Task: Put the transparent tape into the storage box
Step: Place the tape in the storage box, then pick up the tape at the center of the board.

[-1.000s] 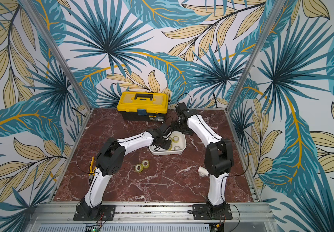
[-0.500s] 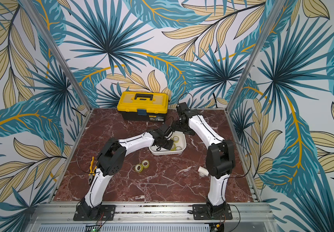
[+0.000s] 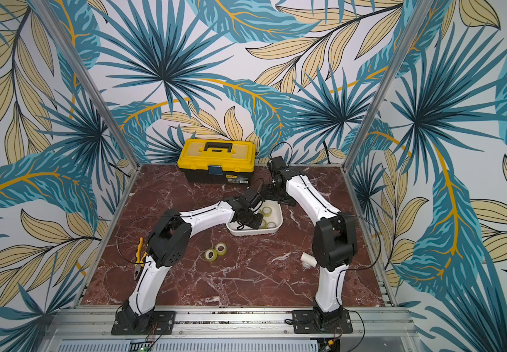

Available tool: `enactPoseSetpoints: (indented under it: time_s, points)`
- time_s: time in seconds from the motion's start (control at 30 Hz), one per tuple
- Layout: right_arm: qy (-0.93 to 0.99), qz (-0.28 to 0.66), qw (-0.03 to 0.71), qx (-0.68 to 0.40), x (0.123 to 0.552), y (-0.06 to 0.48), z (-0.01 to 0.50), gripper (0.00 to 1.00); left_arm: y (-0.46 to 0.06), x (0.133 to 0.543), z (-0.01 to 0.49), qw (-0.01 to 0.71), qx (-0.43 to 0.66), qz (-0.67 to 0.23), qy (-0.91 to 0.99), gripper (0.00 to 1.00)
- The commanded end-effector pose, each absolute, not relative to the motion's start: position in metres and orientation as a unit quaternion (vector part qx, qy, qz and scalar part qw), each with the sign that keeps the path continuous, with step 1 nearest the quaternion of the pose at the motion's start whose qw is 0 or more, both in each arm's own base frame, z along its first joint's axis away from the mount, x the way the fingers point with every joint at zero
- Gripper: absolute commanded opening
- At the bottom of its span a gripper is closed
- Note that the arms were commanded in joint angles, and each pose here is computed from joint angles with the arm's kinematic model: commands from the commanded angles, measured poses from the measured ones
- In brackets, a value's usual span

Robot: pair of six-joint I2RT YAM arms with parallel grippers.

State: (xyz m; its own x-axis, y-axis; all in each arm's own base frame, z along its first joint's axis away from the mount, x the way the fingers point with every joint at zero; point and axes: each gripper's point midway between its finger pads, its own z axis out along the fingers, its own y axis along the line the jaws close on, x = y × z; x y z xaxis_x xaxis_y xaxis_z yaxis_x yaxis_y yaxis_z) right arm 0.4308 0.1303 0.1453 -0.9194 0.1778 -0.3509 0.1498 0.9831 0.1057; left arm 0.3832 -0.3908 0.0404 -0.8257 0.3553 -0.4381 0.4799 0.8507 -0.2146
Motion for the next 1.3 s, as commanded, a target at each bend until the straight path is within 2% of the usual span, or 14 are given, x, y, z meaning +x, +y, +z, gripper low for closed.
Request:
enactPoseSetpoints:
  time_s: [0.0,0.13,0.2,0.3,0.37,0.5,0.63,0.97,1.27]
  points:
    - [0.973,0.073,0.206,0.067,0.431,0.145,0.162,1.0,-0.386,0.367,0.048,0.192,0.24,-0.145,0.941,0.35]
    - [0.972,0.074,0.212,0.064,0.432,0.145,0.166,1.0,-0.372,0.374,0.071,0.22,0.224,-0.131,0.941,0.37]
    - [0.972,0.074,0.215,0.061,0.431,0.145,0.168,1.0,-0.36,0.382,0.086,0.235,0.203,-0.129,0.942,0.46]
    - [0.972,0.078,0.216,0.055,0.43,0.147,0.171,1.0,-0.336,0.391,0.106,0.254,0.167,-0.131,0.943,0.5]
    - [0.972,0.084,0.215,0.049,0.429,0.15,0.171,1.0,-0.32,0.396,0.122,0.268,0.145,-0.137,0.943,0.59]
    - [0.973,0.097,0.208,0.013,0.424,0.167,0.171,1.0,-0.288,0.393,0.15,0.286,0.108,-0.129,0.943,0.6]
    - [0.973,0.112,0.194,-0.053,0.409,0.201,0.168,1.0,-0.254,0.367,0.162,0.282,0.065,-0.125,0.949,0.59]
    - [0.962,0.106,0.162,-0.193,0.346,0.276,0.155,1.0,-0.188,0.273,0.105,0.215,-0.029,-0.108,0.97,0.54]
    - [0.958,0.103,0.15,-0.223,0.311,0.301,0.14,1.0,-0.159,0.233,0.061,0.191,-0.048,-0.083,0.977,0.54]
